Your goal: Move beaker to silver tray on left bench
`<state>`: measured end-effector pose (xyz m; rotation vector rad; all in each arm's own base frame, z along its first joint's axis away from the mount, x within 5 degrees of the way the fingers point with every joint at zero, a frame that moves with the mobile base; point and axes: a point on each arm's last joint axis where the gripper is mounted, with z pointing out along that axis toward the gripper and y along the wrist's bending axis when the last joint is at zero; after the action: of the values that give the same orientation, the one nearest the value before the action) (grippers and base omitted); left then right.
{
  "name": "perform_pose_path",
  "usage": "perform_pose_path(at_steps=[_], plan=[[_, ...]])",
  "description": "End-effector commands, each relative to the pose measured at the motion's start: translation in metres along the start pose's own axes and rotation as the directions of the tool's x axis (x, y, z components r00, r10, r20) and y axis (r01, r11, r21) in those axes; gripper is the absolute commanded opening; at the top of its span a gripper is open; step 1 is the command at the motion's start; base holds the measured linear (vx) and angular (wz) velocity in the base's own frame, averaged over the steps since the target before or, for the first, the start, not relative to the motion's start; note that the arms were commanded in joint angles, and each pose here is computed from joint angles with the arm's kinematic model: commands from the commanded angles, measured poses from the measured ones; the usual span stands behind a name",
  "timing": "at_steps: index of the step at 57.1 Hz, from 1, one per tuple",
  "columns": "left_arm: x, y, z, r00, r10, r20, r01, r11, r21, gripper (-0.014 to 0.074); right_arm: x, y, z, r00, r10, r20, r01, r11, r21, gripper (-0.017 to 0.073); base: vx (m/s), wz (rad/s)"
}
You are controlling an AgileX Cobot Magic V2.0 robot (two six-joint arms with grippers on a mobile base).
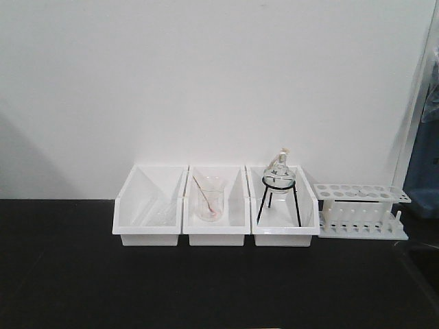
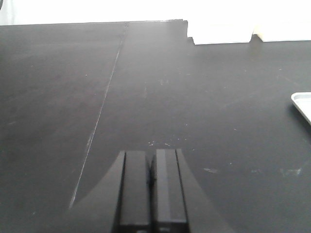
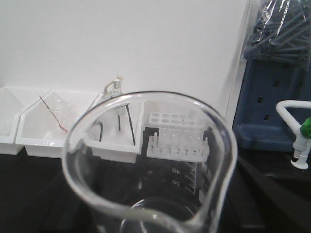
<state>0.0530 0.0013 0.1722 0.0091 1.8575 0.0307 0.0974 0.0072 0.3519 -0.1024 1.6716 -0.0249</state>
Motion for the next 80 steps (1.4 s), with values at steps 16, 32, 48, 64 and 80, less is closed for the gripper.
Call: perform_pose_path(at_steps=[16, 32, 48, 64, 80], plan=[[0.001, -0.001, 0.002, 0.998, -0.004, 0.066, 0.004, 1.0, 0.008, 0.0001, -0.013, 0.001, -0.002, 0.997, -0.03, 0.072, 0.031, 0.999, -0.021, -0.0006, 0.0, 0.0], [0.001, -0.001, 0.002, 0.998, -0.004, 0.066, 0.004, 1.0, 0.008, 0.0001, -0.016, 0.005, -0.001, 0.995, -0.007, 0.095, 0.012, 0.998, -0.055, -0.0006, 0.0, 0.0], [0.001, -0.001, 0.002, 0.998, -0.004, 0.066, 0.004, 1.0, 0.008, 0.0001, -0.005, 0.057, 0.063, 0.998, -0.042, 0.041, 0.053, 0.941, -0.333, -0.0003, 0.0, 0.0], [0.001, -0.001, 0.002, 0.998, -0.004, 0.066, 0.004, 1.0, 0.008, 0.0001, 0.07, 0.145, 0.148, 0.998, -0.051, -0.046, -0.004, 0.626, -0.78, -0.0003, 0.0, 0.0], [0.001, -0.001, 0.002, 0.998, -0.004, 0.066, 0.004, 1.0, 0.008, 0.0001, 0.141, 0.148, 0.223, 0.982, 0.14, -0.128, -0.184, 0.539, -0.822, -0.0003, 0.0, 0.0]])
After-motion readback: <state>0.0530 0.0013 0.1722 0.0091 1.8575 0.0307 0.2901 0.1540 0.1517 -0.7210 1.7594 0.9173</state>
